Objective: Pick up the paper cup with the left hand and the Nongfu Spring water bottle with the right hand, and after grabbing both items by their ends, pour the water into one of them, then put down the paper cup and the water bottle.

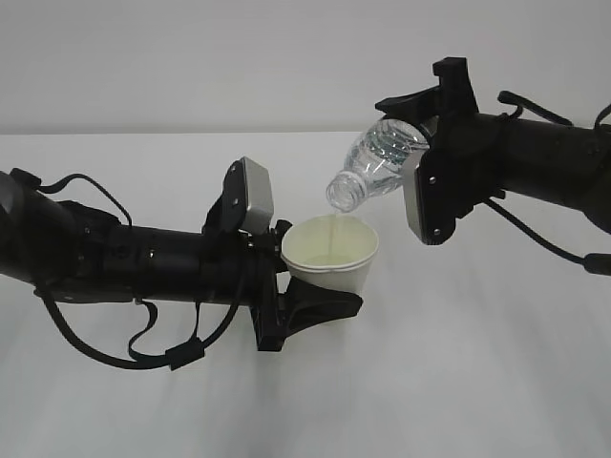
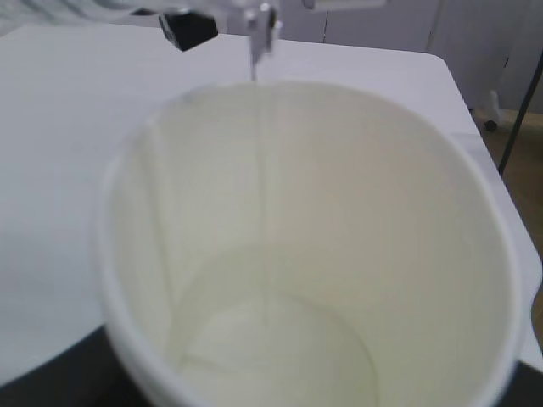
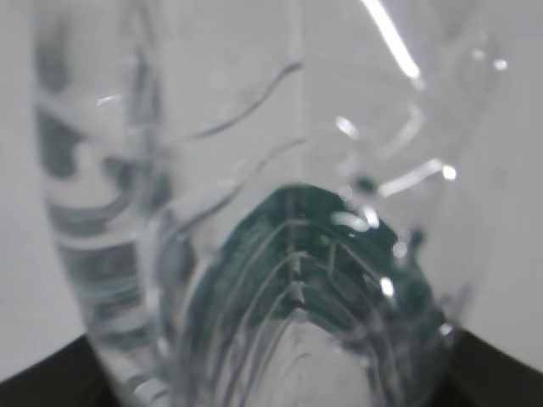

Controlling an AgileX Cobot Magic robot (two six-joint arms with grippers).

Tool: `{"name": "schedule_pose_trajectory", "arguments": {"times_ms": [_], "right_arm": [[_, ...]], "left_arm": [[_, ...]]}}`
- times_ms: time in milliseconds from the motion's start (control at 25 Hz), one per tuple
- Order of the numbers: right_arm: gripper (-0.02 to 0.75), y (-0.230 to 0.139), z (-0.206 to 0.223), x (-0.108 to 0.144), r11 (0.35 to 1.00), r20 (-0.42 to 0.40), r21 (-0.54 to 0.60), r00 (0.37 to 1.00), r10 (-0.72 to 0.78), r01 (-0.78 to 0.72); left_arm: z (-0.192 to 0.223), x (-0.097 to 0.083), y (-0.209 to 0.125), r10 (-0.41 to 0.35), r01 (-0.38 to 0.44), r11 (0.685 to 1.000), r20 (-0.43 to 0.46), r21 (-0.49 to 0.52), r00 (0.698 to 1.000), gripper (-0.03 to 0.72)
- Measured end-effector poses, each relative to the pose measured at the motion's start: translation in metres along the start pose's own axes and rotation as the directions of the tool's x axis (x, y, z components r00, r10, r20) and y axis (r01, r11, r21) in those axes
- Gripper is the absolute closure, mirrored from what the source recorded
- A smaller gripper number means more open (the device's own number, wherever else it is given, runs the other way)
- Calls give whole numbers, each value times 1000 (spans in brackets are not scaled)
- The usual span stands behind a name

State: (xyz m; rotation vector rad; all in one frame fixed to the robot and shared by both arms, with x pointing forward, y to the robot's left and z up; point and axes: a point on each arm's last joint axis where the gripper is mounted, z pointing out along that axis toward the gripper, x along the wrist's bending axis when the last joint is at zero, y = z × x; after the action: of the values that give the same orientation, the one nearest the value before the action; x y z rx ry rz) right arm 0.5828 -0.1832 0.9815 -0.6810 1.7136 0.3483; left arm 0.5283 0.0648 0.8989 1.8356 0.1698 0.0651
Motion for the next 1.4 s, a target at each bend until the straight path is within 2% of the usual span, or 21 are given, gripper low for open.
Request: {"name": "schedule_pose_trajectory", "arguments": {"times_ms": [1400], "right_arm": [[272, 0, 0, 0, 1000, 0, 0, 1000, -23, 23]], "left_arm": [[0, 0, 0, 0, 0, 1000, 0, 0, 1000, 218]]}}
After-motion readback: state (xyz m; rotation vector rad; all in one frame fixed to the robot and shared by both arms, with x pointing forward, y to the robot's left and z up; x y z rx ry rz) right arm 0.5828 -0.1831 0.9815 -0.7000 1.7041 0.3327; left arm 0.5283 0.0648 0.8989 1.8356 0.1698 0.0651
